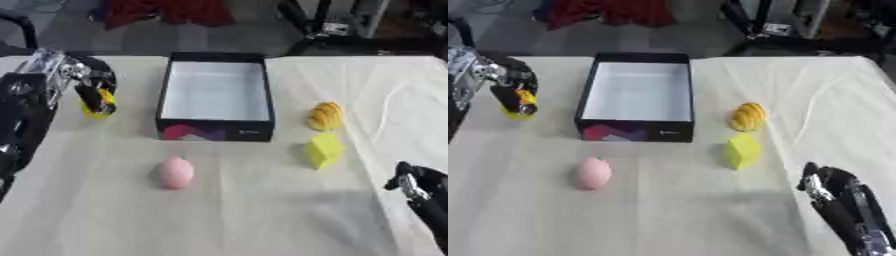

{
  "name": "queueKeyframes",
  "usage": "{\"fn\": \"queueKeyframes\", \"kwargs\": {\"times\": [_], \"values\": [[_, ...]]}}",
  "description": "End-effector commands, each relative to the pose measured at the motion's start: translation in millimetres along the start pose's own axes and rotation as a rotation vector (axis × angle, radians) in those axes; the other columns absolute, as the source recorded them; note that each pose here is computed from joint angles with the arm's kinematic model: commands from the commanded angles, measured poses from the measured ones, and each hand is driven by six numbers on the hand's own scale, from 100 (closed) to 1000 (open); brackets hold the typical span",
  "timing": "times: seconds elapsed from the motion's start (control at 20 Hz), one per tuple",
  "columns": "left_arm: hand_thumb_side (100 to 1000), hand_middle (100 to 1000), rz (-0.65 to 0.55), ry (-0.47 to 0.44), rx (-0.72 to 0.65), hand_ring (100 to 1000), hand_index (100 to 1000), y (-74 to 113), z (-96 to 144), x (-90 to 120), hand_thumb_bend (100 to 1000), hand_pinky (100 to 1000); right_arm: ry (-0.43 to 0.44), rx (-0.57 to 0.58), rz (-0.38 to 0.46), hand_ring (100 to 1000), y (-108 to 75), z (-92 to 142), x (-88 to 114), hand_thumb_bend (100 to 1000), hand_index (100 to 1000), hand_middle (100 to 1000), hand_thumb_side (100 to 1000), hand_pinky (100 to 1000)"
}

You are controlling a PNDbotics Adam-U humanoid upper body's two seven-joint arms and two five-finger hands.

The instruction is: Pick up objects on the table and place them in the box.

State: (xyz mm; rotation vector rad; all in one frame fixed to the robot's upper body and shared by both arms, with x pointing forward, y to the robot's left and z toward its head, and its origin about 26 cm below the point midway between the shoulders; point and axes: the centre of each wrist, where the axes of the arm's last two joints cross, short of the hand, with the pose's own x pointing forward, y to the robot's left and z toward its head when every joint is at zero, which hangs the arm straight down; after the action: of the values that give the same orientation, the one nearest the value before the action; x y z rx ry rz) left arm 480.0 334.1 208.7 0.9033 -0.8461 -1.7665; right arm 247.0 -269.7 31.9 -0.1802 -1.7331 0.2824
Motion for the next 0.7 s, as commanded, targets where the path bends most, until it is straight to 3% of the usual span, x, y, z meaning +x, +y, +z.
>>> {"fn": "queueKeyframes", "kwargs": {"times": [0.05, 0.2, 0.4, 0.55, 0.7], "values": [[336, 422, 0.009, -0.022, 0.206, 408, 597, 44.2, 23, 2, 181, 528, -0.013, 0.001, 0.017, 513, -4.0, -1, 4, 100, 453, 429, 576, 704], [344, 426, -0.011, -0.112, 0.288, 412, 602, 67.9, 18, 34, 188, 536, -0.012, 0.008, 0.015, 513, -2.9, -1, 3, 100, 454, 429, 579, 704], [354, 444, -0.052, -0.219, 0.318, 421, 613, 80.6, 0, 80, 197, 548, -0.016, 0.018, 0.009, 513, -1.0, -2, 4, 100, 453, 429, 576, 704], [385, 478, -0.073, -0.267, 0.315, 461, 655, 72.9, -19, 111, 241, 597, -0.023, 0.024, 0.005, 513, 0.2, -4, 5, 100, 453, 429, 570, 704], [447, 594, -0.086, -0.282, 0.296, 565, 773, 52.8, -37, 132, 352, 711, -0.027, 0.025, 0.001, 513, 0.7, -5, 6, 100, 453, 429, 576, 704]]}}
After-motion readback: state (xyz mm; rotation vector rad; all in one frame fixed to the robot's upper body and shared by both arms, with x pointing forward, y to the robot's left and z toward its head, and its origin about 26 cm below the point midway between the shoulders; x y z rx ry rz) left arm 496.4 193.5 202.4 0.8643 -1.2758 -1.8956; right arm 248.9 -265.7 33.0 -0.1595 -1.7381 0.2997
